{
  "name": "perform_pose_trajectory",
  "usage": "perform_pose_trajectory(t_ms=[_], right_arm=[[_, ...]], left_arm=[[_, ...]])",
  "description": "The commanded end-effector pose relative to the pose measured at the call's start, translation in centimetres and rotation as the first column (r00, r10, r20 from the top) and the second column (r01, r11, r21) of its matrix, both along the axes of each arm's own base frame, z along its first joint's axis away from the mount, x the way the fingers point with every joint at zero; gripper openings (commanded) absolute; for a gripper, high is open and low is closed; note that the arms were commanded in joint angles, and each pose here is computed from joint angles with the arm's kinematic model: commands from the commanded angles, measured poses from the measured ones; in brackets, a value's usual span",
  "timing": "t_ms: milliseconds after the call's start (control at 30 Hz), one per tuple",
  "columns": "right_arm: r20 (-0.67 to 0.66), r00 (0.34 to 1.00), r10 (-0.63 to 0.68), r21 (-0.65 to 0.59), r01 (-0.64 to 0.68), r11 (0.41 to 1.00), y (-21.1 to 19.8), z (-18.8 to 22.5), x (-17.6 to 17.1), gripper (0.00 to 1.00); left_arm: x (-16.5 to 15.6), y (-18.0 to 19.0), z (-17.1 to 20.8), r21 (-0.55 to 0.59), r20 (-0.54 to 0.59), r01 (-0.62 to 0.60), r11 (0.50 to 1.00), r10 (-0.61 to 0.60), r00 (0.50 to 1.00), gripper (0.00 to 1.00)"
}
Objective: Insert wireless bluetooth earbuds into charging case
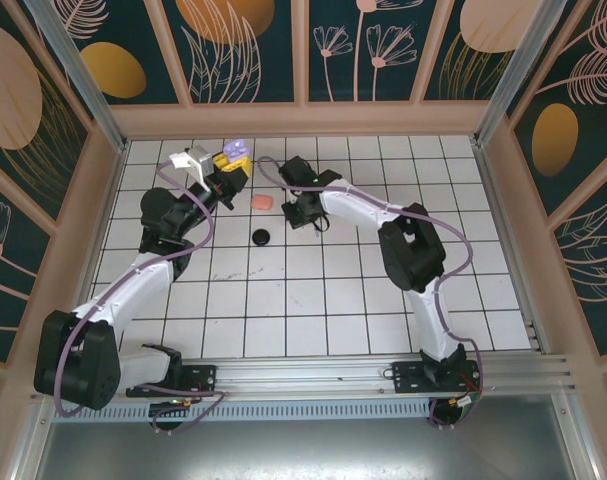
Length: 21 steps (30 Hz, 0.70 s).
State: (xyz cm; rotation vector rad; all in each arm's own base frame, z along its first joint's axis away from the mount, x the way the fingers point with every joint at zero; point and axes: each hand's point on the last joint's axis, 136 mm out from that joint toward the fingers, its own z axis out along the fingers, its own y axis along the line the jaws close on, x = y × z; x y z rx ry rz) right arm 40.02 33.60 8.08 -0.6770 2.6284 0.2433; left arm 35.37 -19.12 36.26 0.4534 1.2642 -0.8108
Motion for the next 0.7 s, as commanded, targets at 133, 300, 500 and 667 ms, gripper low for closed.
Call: perform_pose_trajectory(t_ms=[133, 300, 500, 667], right_arm=[[0.186, 0.98, -0.065, 0.136, 0.04, 0.99, -0.8, 11.8, 1.1, 0.15], [0.28, 0.956, -0.085, 0.222, 0.022, 0.975, -1.0, 18.1, 0.8, 0.15], [0.4, 0.91, -0.111, 0.335, -0.033, 0.942, -0.7, 25.3, -0.7, 0.14], [0.498, 0.86, -0.109, 0.409, -0.123, 0.904, 0.0, 29.7, -3.2, 0.14]], left_arm=[[-1.4, 0.3, -1.9, 0.054, 0.154, -0.039, 0.998, 0.031, 0.988, 0.0], [-1.8, 0.3, -3.6, 0.088, 0.196, -0.061, 0.994, 0.043, 0.98, 0.0], [-2.1, -1.4, -5.8, 0.134, 0.202, 0.001, 0.991, -0.028, 0.979, 0.0], [-2.5, -3.2, -6.3, 0.168, 0.228, 0.057, 0.984, -0.096, 0.969, 0.0]])
